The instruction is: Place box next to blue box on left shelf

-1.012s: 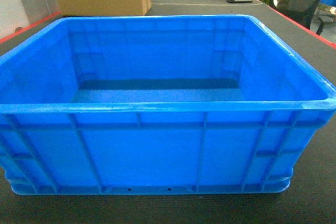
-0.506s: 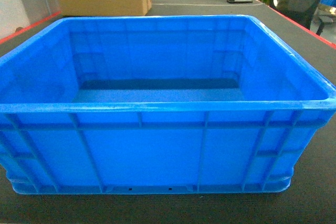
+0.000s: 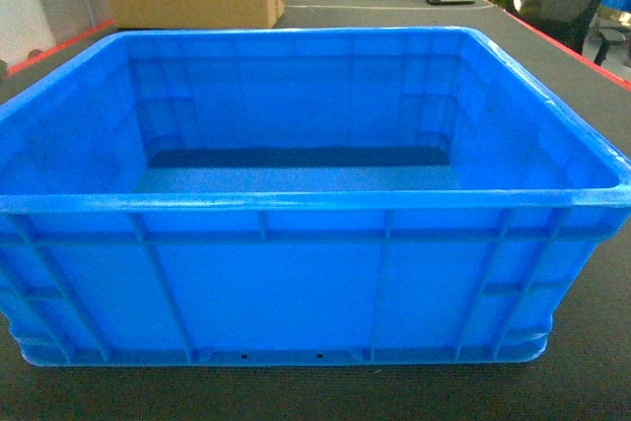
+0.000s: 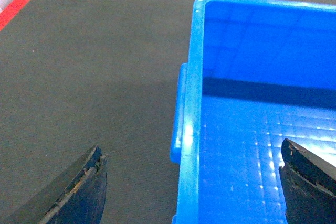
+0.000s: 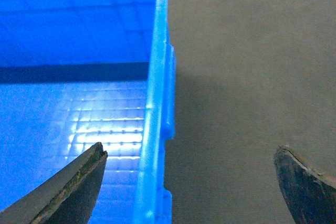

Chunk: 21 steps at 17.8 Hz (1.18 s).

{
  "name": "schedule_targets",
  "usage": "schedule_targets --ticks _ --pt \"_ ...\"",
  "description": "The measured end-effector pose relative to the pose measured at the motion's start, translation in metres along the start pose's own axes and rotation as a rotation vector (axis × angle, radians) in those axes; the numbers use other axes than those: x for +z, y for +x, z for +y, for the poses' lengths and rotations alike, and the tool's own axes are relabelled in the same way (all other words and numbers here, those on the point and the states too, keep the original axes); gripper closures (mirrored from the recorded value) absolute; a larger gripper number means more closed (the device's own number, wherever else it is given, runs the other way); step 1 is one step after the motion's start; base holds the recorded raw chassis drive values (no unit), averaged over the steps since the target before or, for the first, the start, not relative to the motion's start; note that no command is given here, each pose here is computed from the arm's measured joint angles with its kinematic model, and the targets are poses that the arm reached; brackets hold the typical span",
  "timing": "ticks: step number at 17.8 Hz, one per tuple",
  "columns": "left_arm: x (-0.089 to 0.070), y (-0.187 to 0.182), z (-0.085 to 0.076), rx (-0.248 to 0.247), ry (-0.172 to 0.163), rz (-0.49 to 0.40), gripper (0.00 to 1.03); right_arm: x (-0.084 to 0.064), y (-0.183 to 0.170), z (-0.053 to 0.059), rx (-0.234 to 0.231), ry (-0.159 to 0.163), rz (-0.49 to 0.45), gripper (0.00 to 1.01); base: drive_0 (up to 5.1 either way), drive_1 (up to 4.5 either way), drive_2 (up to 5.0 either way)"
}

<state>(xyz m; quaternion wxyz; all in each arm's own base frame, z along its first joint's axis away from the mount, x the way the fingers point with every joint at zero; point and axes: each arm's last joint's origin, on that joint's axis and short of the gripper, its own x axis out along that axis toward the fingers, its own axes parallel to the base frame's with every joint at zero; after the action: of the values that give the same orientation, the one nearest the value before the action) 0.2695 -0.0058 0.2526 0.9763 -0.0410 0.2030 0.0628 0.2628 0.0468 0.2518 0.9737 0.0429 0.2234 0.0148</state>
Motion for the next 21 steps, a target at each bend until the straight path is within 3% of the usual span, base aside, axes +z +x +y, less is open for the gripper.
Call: schedule_targets --ticks 2,4,6,10,12,18,19,20,21 --pt "0.001 0.030 -0.003 0.005 0.024 0.088 0.05 0.008 0.029 0.008 0.025 0.005 0.061 0.03 0.0 0.00 0.0" --pt "-0.003 0.048 -0.007 0.013 0.067 0.133 0.05 0.004 0.055 0.010 0.002 0.001 0.123 0.03 0.0 0.00 0.0" --pt "-0.006 0.056 -0.010 0.015 0.087 0.165 0.05 -0.001 0.070 0.012 -0.008 -0.004 0.161 0.03 0.0 0.00 0.0" --pt "-0.012 0.062 -0.017 0.020 0.138 0.216 0.05 -0.012 0.082 0.025 0.020 -0.036 0.209 0.05 0.0 0.00 0.0" --pt "-0.017 0.064 -0.019 0.021 0.163 0.247 0.05 -0.016 0.082 0.029 0.027 -0.050 0.235 0.24 0.0 0.00 0.0" --pt "-0.024 0.065 -0.019 0.026 0.178 0.323 0.63 -0.019 0.086 0.029 0.009 -0.061 0.256 0.83 0.0 0.00 0.0" --pt "-0.024 0.064 -0.019 0.038 0.179 0.329 0.74 -0.019 0.086 0.030 0.008 -0.054 0.254 0.91 0.0 0.00 0.0" --pt "-0.024 0.064 -0.017 0.047 0.173 0.334 0.83 -0.019 0.085 0.030 0.009 -0.046 0.254 0.91 0.0 0.00 0.0" --pt "-0.023 0.064 -0.017 0.040 0.143 0.331 0.89 -0.019 0.085 0.030 0.004 -0.045 0.249 0.91 0.0 0.00 0.0"
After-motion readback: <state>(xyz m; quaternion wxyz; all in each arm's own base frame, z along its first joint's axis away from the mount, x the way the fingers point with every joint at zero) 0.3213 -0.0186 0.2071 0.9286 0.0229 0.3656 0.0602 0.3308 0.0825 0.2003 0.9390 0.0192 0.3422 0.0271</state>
